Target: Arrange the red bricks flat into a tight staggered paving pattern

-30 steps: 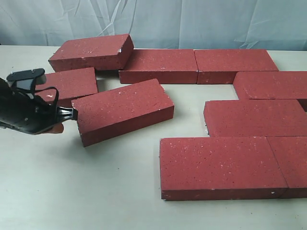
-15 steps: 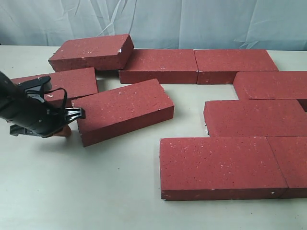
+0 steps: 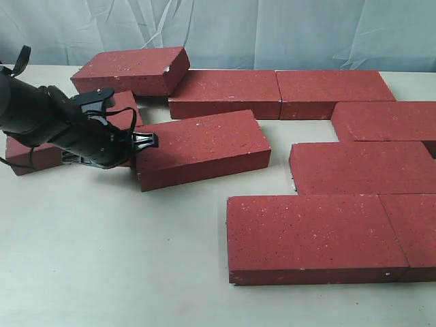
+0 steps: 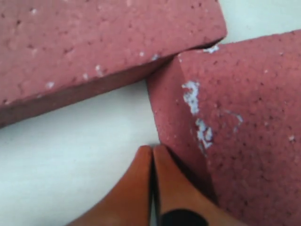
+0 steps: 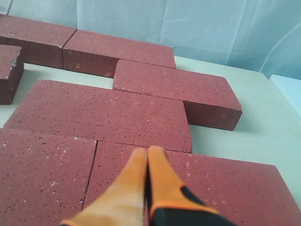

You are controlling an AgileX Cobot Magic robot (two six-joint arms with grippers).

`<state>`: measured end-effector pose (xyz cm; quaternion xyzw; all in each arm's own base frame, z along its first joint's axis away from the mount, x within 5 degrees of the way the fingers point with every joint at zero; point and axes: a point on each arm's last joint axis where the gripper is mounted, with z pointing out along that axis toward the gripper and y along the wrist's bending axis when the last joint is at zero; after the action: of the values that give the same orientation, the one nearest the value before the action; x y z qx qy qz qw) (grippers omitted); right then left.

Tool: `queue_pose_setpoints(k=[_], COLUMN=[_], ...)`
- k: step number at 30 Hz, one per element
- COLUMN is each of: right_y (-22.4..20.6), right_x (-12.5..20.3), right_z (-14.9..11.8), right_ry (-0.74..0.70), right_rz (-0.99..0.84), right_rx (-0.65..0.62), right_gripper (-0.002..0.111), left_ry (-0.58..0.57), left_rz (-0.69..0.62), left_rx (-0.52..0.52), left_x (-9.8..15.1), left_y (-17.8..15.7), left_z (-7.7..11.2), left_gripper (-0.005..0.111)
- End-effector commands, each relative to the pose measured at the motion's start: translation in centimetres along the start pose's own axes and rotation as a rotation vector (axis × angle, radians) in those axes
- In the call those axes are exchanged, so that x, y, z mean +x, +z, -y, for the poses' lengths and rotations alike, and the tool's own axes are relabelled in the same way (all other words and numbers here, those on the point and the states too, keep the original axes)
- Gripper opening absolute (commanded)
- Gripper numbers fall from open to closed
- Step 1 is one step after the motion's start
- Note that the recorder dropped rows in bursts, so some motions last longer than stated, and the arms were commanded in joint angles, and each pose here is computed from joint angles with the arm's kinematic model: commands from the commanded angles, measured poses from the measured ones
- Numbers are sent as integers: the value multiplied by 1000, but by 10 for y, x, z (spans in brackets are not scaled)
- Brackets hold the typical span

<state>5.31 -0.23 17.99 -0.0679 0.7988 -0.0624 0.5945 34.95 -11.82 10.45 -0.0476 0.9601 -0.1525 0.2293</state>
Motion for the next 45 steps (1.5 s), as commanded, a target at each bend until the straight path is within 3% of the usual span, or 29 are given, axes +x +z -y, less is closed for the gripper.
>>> queue_pose_setpoints(k=[1,8,12,17,19,23,28,32,42,45], right_y=[0,0,0,0,0,0,0,0,0,0], right_x=[0,-1,-1,-1,-1,-1,0,0,0,-1], right_z=[0,0,0,0,0,0,0,0,0,0], right_ry=[2,2,2,2,2,2,2,2,2,2], right_rz=[11,15,15,15,15,15,13,13,13,15], right_rx=[5,5,5,5,5,5,5,5,5,5], right_gripper=[-1,-1,-1,-1,-1,-1,-1,-1,-1,-1], left_ry=[-15,-3,54,180,236,357,400,426,396,396], left_rz=[-13,-30,-68,-98,-119,-98,-94,-134,43,36], left_rx=[18,32,72,127,153,187,195,185,107,103], left_x=[0,-5,-14,-14,-6,14,30,43,33,35], left_y=[8,-1,-31,-70,-74,-66,-51,-35,-6,-4], left_z=[8,4,1,18,35,73,93,97,90,89], left_gripper=[0,0,0,0,0,0,0,0,0,0])
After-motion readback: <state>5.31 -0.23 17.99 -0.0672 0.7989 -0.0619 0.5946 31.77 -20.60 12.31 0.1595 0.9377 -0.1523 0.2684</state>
